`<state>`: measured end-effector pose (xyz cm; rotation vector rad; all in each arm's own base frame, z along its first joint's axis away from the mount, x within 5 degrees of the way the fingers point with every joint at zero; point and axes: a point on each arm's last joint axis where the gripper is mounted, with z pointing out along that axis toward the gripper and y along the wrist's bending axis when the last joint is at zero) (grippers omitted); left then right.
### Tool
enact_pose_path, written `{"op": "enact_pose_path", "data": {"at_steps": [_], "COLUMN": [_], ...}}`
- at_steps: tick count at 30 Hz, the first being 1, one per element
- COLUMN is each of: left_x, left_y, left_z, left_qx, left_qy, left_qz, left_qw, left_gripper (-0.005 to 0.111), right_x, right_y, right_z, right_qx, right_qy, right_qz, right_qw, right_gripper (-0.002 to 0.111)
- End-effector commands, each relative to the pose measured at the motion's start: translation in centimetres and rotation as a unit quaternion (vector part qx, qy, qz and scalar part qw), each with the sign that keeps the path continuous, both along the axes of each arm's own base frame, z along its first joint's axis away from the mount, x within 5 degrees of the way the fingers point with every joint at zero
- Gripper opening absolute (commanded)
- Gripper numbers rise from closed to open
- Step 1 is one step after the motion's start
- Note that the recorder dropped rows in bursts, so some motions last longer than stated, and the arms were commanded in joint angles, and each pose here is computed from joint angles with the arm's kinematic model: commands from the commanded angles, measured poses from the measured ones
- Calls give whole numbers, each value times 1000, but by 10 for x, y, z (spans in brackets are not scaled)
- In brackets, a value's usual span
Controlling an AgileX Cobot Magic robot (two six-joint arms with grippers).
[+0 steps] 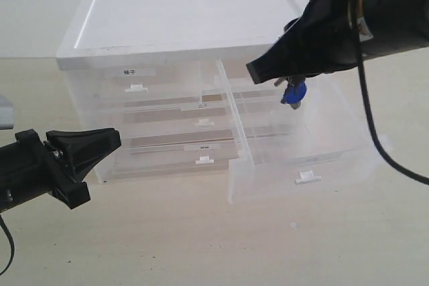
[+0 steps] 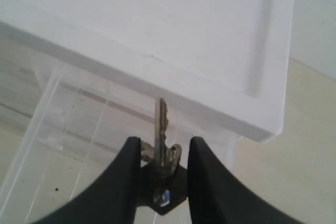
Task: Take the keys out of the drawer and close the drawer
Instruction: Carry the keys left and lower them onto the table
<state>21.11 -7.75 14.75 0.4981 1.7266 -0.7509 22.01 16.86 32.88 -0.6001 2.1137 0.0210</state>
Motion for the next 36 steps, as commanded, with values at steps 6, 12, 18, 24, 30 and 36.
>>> {"op": "enact_pose_path", "data": {"at_steps": [6,12,18,24,30,36], "left_x": [0,-1,-9,-29,-39,-39], "left_y": [-1,-1,-1,4,13,13], "left_z": [0,0,14,31,36,36], "left_qx": [-1,0,-1,7,3,3], "left_qy": [2,0,-31,-86,-101,-101], "left_qz": [-4,-9,-13,12,62,62], "left_qw": [1000,1000,999,996,993,993], "left_gripper": [5,5,5,5,5,5], "right_x": [-30,-47,-50,-38,-23,-5], "right_y": [-10,13,41,65,98,119], "right_z": [42,61,51,26,-10,-57], "right_qx": [55,76,83,72,67,8], "right_qy": [-51,-67,-54,-29,-1,17], "right_qz": [49,107,147,161,184,189], "right_qw": [996,989,984,984,981,982], "right_gripper": [0,0,0,0,0,0]}}
